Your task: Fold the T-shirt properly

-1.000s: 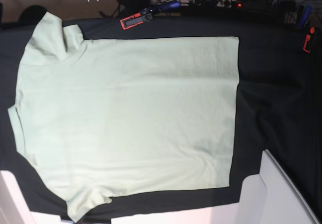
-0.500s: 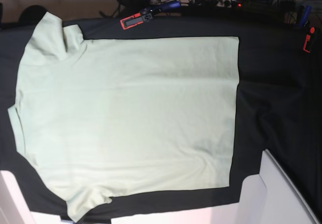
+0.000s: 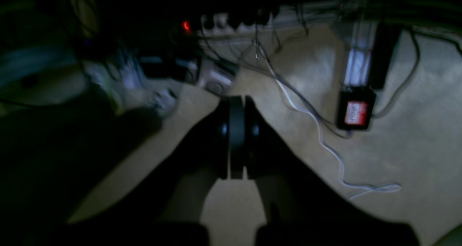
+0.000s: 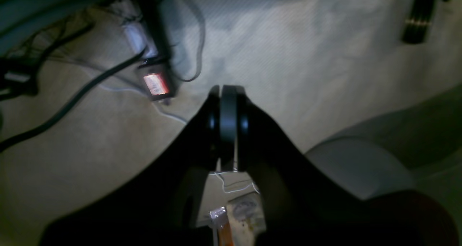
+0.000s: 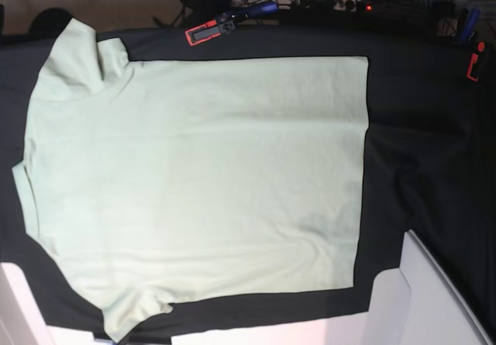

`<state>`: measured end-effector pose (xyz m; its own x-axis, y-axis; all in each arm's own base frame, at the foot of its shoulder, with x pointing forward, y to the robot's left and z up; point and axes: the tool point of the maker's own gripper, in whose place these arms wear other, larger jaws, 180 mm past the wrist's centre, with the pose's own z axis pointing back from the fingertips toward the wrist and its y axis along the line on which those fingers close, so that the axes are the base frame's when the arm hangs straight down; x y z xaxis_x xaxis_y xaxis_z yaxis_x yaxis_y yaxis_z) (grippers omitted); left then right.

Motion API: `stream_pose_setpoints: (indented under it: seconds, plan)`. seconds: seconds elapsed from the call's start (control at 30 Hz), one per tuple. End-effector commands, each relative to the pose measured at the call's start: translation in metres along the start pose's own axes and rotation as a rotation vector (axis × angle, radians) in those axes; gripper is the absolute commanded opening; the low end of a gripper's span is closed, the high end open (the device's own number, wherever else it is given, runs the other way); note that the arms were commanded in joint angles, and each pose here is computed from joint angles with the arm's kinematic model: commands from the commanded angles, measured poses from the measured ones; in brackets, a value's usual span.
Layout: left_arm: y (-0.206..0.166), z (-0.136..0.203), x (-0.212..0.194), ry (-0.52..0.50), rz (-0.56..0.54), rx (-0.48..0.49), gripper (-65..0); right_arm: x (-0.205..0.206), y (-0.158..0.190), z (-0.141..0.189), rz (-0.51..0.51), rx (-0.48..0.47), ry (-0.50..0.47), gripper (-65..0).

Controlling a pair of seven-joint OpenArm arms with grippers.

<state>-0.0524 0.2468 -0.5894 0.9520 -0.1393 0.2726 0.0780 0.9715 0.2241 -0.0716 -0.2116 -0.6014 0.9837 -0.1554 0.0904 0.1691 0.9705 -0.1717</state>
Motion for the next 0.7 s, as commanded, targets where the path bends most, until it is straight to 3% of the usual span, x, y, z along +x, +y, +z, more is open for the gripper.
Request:
stream_pose_setpoints:
  seconds: [0.0, 0.1, 0.4, 0.67]
  plan:
    - [0.003, 0.007, 0.002, -0.024, -0.006, 0.006, -65.0, 0.000, -0.008, 0.006, -0.001, -0.014, -0.015, -64.7]
    - [0.009, 0.019, 0.020, -0.093, -0.013, 0.017, -65.0, 0.009, -0.017, 0.023, 0.011, -0.031, -0.054, -64.7]
    - [0.083, 0.079, 0.093, -0.334, 0.033, 0.212, -65.0, 0.066, -0.042, 0.079, -0.032, -0.096, -0.244, -64.7]
    - [0.098, 0.119, 0.173, -0.555, 0.010, 0.261, -65.0, 0.166, -0.043, 0.135, -0.033, -0.109, -0.524, -64.7]
